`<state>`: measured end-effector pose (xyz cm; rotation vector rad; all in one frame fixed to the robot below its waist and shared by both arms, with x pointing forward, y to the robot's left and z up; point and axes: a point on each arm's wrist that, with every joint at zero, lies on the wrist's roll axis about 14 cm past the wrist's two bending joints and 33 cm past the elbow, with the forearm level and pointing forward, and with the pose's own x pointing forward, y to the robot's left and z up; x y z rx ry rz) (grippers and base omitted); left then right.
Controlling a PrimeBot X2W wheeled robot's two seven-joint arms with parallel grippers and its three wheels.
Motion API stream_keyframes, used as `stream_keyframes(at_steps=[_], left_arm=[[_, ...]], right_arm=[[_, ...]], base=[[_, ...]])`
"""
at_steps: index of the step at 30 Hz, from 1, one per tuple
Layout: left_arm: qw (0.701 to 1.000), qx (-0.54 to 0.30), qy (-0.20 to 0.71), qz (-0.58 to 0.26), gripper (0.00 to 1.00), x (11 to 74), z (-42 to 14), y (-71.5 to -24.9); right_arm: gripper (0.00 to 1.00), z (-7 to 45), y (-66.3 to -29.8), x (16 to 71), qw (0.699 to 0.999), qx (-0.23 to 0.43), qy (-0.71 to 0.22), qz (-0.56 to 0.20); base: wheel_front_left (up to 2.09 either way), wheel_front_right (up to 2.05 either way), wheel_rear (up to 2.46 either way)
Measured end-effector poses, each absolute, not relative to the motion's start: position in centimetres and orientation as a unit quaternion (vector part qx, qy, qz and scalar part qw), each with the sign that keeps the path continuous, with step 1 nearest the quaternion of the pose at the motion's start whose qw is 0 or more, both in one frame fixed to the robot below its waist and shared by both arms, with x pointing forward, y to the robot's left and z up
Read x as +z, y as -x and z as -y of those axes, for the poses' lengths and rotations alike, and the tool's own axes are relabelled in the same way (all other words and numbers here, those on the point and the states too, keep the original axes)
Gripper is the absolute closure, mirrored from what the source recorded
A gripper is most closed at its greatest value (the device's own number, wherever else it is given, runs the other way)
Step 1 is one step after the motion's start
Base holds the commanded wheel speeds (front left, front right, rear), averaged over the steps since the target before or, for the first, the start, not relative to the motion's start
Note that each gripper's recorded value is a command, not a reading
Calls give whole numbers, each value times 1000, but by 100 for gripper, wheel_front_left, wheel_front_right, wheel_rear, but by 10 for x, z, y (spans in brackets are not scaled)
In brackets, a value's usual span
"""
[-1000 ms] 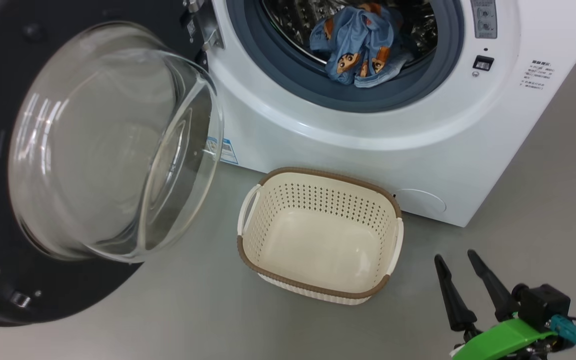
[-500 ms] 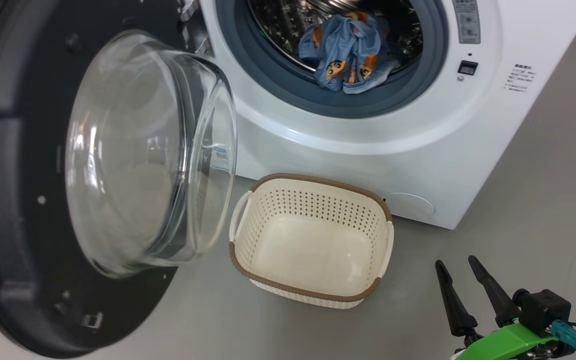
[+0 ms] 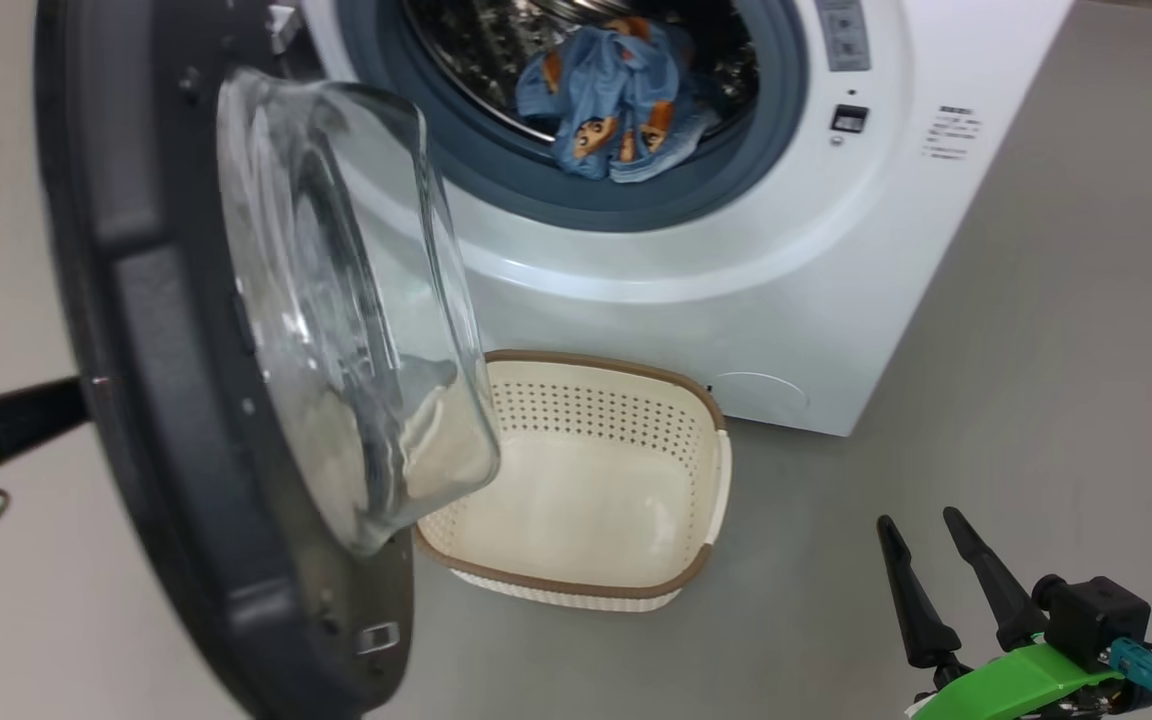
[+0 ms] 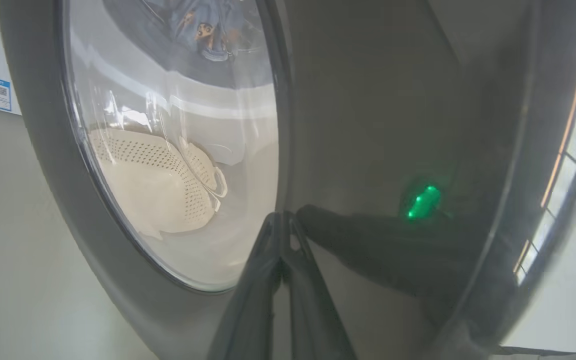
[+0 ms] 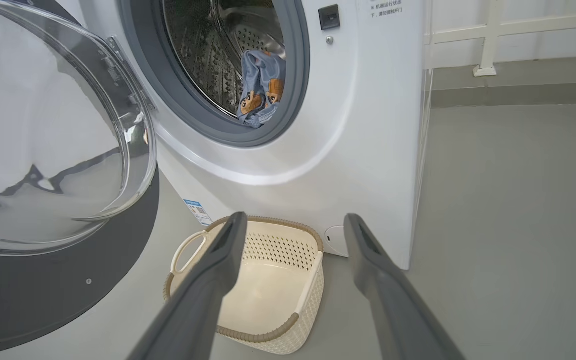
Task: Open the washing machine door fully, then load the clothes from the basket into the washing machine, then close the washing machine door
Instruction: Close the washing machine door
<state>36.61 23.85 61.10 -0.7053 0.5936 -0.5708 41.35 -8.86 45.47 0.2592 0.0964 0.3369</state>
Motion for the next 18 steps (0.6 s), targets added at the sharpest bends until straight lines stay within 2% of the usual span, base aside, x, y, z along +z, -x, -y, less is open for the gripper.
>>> stream_keyframes(at_steps=[7, 18], left_arm=[[834, -332, 327, -297, 100, 608, -194, -382], [816, -398, 311, -281, 100, 618, -136, -416]], right_arm=[[0, 111, -410, 454, 982, 134, -129, -45], [0, 145, -406, 459, 987, 81, -132, -32]], base=[[0, 0, 0], [0, 0, 0]])
